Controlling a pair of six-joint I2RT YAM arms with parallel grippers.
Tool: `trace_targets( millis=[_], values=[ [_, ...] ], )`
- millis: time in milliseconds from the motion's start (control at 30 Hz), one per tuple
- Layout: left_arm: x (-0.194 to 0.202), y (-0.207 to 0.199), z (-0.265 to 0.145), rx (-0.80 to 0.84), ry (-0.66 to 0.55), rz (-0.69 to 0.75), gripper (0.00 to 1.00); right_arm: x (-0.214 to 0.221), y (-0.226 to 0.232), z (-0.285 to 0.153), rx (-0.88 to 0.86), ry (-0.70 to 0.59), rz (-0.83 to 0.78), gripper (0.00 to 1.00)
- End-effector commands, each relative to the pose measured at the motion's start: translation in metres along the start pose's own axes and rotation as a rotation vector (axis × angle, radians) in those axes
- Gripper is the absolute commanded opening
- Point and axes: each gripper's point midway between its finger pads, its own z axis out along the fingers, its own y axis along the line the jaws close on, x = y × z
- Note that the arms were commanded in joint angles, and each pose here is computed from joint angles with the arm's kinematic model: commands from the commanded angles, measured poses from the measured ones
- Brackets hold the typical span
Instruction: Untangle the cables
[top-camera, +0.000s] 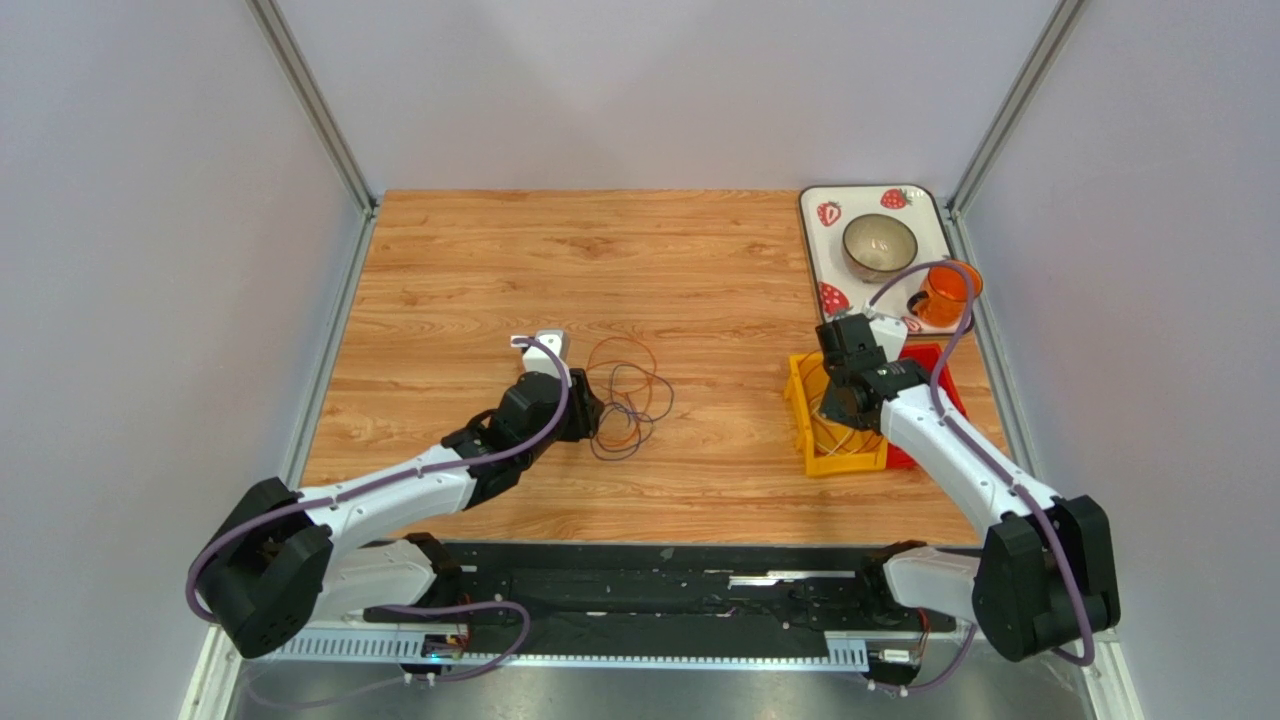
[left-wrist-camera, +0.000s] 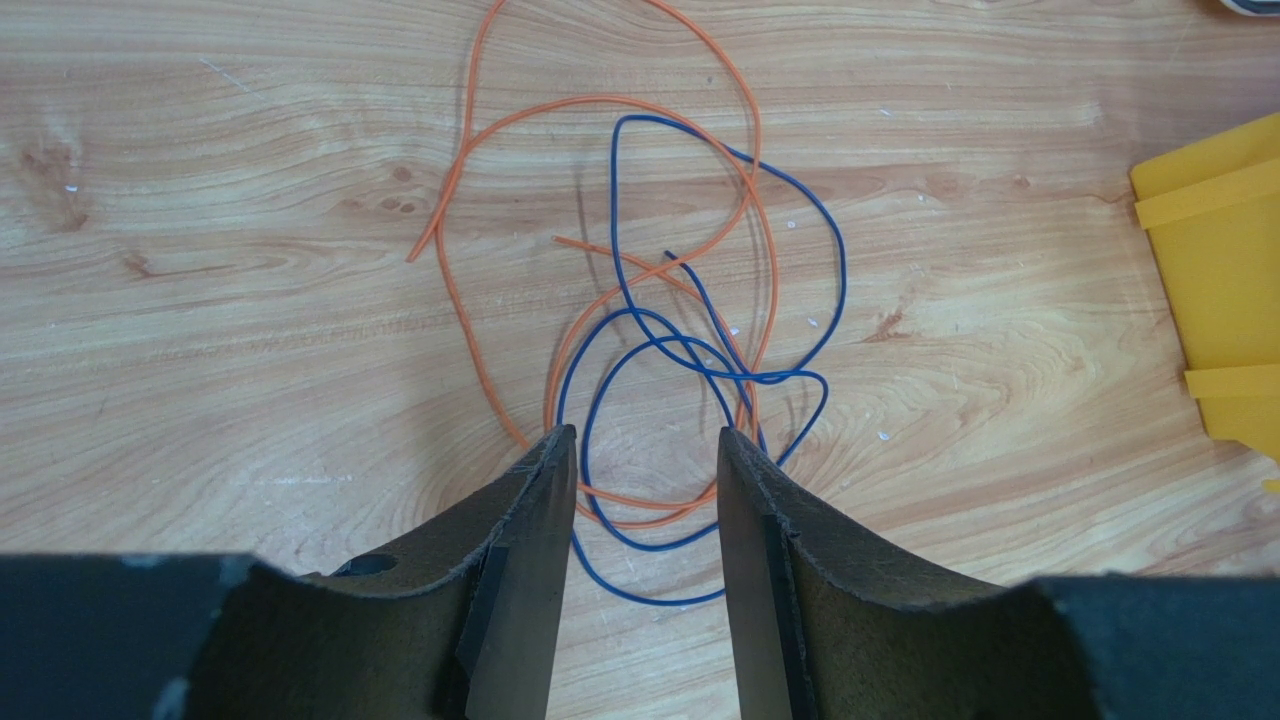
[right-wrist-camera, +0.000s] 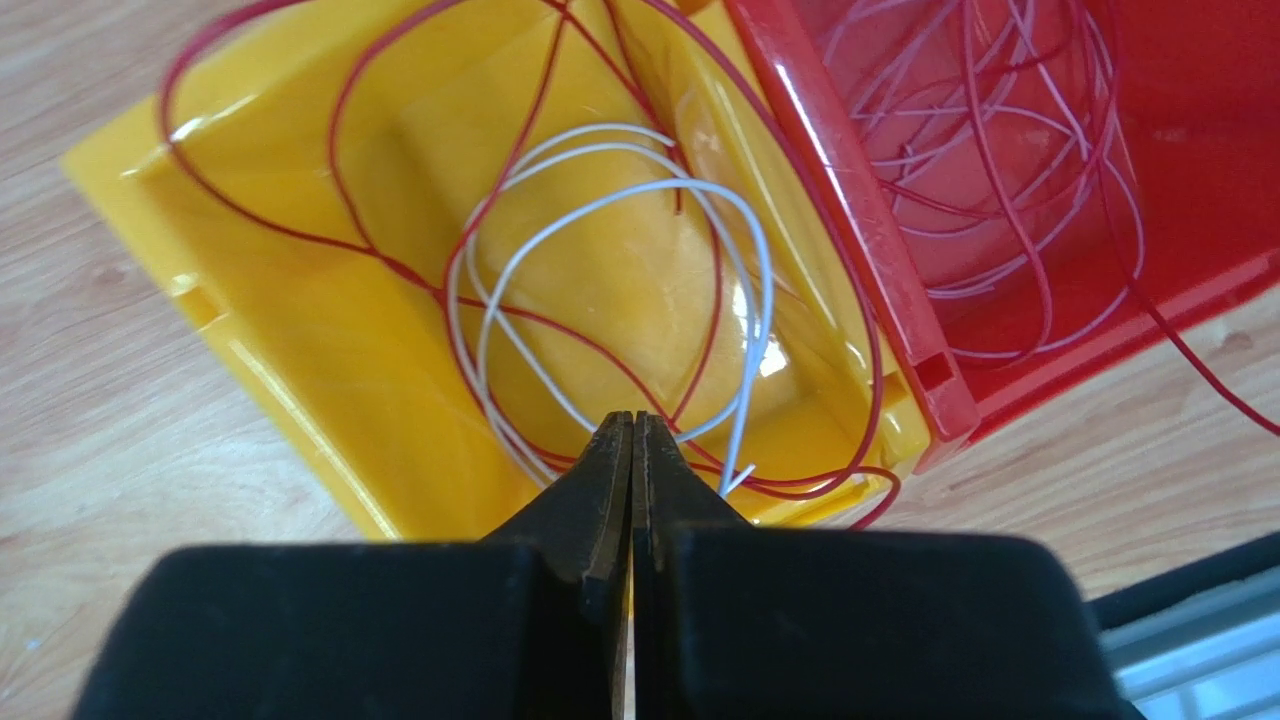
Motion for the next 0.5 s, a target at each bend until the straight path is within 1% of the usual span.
trace_targets(
  millis=[0, 133, 200, 233, 267, 333, 367, 400, 433, 467],
  values=[
    [-0.021, -0.012, 0.001, 0.027, -0.055, -0.002, 0.48, 0.002, -0.018, 0.012, 0.124, -0.007, 0.096, 0.00],
    [-0.021, -0.012, 0.001, 0.027, -0.055, -0.002, 0.48, 0.007, -0.022, 0.016, 0.150, 0.008, 0.090, 0.00],
    [-0.020, -0.011, 0.001, 0.023, -0.054, -0.003, 0.49, 0.003, -0.017, 0.013, 0.116, 0.004, 0.071, 0.00],
    [-0.021, -0.011, 0.001, 0.023, -0.054, -0.003, 0.49, 0.000, -0.007, 0.007, 0.052, 0.006, 0.065, 0.00],
    [-0.020, -0.011, 0.002, 0.022, -0.053, -0.002, 0.49, -0.008, 0.002, 0.003, -0.001, -0.018, 0.065, 0.00],
    [-0.020, -0.010, 0.002, 0.019, -0.053, -0.005, 0.49, -0.024, 0.023, -0.018, -0.110, -0.082, 0.044, 0.00],
    [-0.021, -0.010, 0.003, 0.017, -0.055, -0.005, 0.50, -0.032, 0.030, -0.027, -0.140, -0.115, 0.041, 0.00],
    [-0.021, -0.011, 0.003, 0.017, -0.055, -0.007, 0.51, -0.033, 0.044, -0.038, -0.179, -0.138, 0.002, 0.00],
    [-0.020, -0.010, 0.004, 0.009, -0.054, -0.009, 0.52, -0.046, 0.051, -0.049, -0.185, -0.189, -0.004, 0.01],
    [-0.023, -0.010, 0.006, 0.003, -0.061, -0.014, 0.55, -0.047, 0.058, -0.055, -0.190, -0.199, -0.030, 0.06]
  ],
)
